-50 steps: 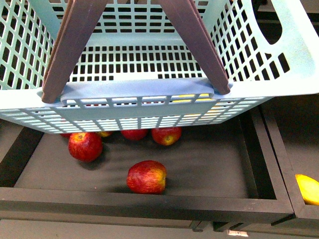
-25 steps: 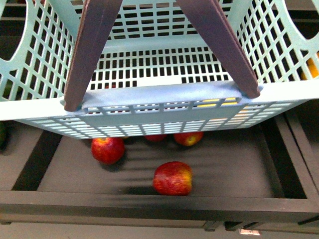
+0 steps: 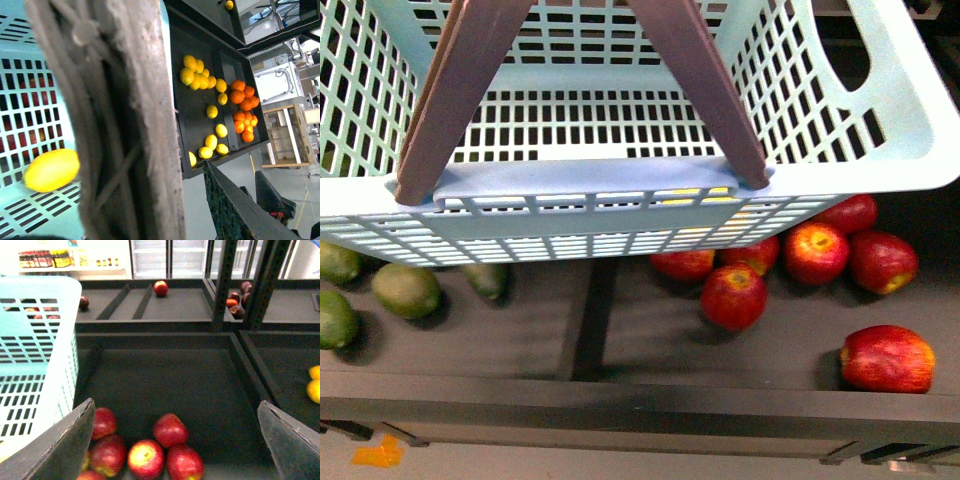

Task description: Pick lemon and mango into basket

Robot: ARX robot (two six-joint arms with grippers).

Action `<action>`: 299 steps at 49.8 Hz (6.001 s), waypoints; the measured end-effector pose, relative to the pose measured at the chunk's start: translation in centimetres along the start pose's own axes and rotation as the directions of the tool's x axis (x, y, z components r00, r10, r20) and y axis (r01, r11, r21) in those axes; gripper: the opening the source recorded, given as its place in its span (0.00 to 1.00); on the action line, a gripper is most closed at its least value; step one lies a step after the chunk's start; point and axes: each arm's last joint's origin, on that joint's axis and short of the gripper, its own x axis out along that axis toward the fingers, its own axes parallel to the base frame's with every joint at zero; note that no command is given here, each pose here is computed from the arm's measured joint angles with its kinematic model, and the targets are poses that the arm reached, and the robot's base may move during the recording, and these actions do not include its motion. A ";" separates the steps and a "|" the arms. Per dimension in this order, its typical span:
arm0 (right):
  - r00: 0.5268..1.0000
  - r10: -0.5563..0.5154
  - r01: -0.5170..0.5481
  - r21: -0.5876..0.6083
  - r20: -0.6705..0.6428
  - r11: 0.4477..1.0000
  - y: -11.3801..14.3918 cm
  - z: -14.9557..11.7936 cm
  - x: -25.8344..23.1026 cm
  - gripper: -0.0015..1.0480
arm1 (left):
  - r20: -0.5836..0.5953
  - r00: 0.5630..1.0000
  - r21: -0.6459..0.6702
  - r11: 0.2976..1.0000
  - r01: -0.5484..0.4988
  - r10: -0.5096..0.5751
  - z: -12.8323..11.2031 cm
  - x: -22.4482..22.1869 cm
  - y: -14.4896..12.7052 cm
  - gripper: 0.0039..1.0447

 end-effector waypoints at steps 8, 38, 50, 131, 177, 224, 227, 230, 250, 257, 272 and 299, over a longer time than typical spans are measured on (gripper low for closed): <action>1.000 0.000 0.000 0.000 0.003 1.000 0.0 0.0 0.0 0.92 | -0.011 1.000 -0.001 1.000 0.013 -0.013 -0.1 0.0 -0.1 0.27; 1.000 0.002 -0.002 0.000 0.002 1.000 0.0 0.0 0.0 0.92 | -0.008 1.000 -0.002 1.000 0.013 -0.013 0.0 -0.1 -0.1 0.27; 1.000 0.003 -0.003 0.000 0.000 1.000 0.0 0.0 0.0 0.92 | -0.006 1.000 -0.002 1.000 0.011 -0.011 0.0 -0.1 -0.1 0.27; 0.929 -0.278 0.302 0.068 -0.244 0.951 -0.6 0.4 1.1 0.92 | 0.022 1.000 0.001 1.000 -0.009 0.009 0.3 -0.5 0.1 0.27; 0.548 -0.366 0.686 0.154 -0.752 0.711 -17.1 -17.2 13.6 0.92 | -0.007 1.000 0.002 1.000 0.019 -0.019 -0.1 -0.3 -0.3 0.27; 0.494 -0.401 0.778 0.185 -0.771 0.601 -19.5 -21.6 20.4 0.92 | -0.005 1.000 0.001 1.000 0.017 -0.017 0.0 -0.3 -0.3 0.27; 0.488 -0.403 0.780 0.180 -0.774 0.599 -19.5 -21.9 20.6 0.92 | -0.004 1.000 0.001 1.000 0.015 -0.015 0.0 -0.3 -0.3 0.27; 0.481 -0.403 0.782 0.173 -0.778 0.598 -19.6 -22.1 20.8 0.92 | -0.003 1.000 0.001 1.000 0.015 -0.015 0.0 -0.3 -0.3 0.27; 0.493 -0.361 0.759 0.188 -0.792 0.623 -18.7 -22.7 21.2 0.59 | -0.004 1.000 0.001 1.000 0.016 -0.016 0.0 -0.3 -0.3 0.27; 0.565 -0.276 0.671 0.238 -0.778 0.702 -17.4 -20.3 19.7 0.58 | -0.004 1.000 0.001 1.000 0.015 -0.015 0.0 -0.3 -0.3 0.27; 0.784 -0.055 0.318 0.325 -0.618 0.891 -13.3 -10.0 16.4 0.58 | -0.001 1.000 0.001 1.000 0.013 -0.013 0.0 -0.3 -0.3 0.27; 0.908 0.320 -0.295 0.127 -0.270 0.947 0.9 6.5 10.3 0.58 | -0.003 1.000 0.001 1.000 0.015 -0.015 0.0 -0.3 -0.3 0.27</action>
